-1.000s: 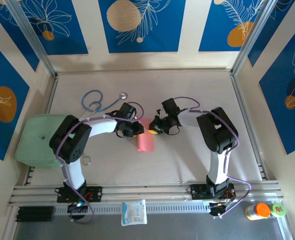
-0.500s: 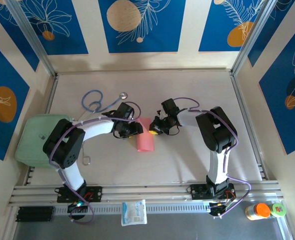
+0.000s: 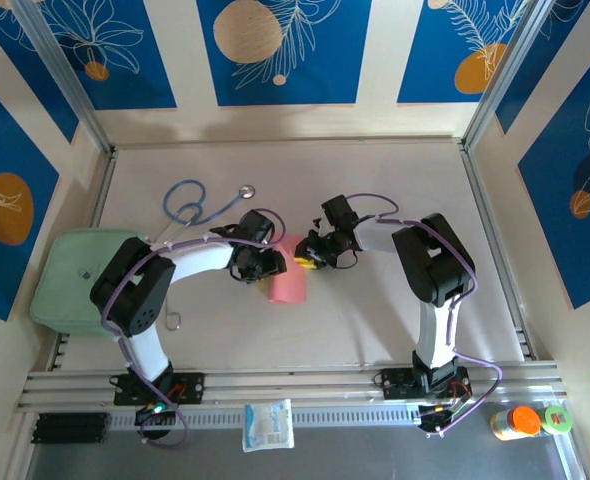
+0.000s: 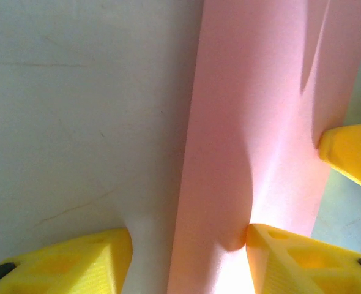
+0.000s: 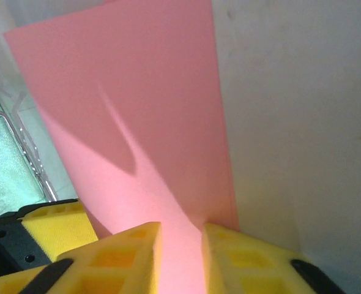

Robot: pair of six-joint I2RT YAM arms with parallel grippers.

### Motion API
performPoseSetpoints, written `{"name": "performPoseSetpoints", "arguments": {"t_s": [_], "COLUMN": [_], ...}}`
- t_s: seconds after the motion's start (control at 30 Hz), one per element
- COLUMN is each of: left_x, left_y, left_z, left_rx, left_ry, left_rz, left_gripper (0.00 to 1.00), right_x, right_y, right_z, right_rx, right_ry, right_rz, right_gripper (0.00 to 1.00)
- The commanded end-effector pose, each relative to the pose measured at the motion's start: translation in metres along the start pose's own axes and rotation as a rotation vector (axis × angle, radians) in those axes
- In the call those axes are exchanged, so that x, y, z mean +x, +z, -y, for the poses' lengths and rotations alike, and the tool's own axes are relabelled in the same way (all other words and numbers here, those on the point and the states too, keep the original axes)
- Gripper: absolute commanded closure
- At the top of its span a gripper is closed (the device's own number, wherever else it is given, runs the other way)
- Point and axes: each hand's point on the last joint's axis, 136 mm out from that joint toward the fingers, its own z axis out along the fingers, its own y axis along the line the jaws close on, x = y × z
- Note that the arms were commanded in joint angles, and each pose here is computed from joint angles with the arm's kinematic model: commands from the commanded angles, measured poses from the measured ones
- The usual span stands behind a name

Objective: Fold a paper plane with a square sheet of paper (pick it up from the middle)
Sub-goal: Hold the square sheet of paper at the center of the table.

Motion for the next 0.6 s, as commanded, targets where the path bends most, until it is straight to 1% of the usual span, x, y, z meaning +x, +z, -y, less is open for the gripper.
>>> {"name": "performPoseSetpoints", "arguments": {"t_s": [0.0,0.07,0.23,0.37,0.57], "left_x": [0.018,0.02,0.023,0.024,0.028], "left_y": [0.024,0.026,0.029,0.032,0.036], "left_z": [-0.024,-0.027,-0.033,-0.032,-0.034], "left_rx": [-0.103,-0.119,-0.139,-0.133,-0.147], "left_ry": [-0.032,-0.039,-0.059,-0.068,-0.044], "left_rz": [-0.055,-0.054,-0.052,-0.048,-0.073], "left_gripper": [0.45,0.45,0.45,0.44,0.43], "right_x": [-0.011,-0.014,-0.02,-0.018,-0.017], "right_y": [-0.028,-0.039,-0.06,-0.068,-0.066], "right_z": [-0.018,-0.013,0.01,0.023,0.027], "right_rx": [-0.033,-0.013,0.042,0.06,0.067], "right_ry": [-0.023,-0.017,0.019,0.038,0.042], "right_rz": [0.084,0.13,0.211,0.232,0.22], "right_gripper": [0.69,0.66,0.63,0.62,0.62]}}
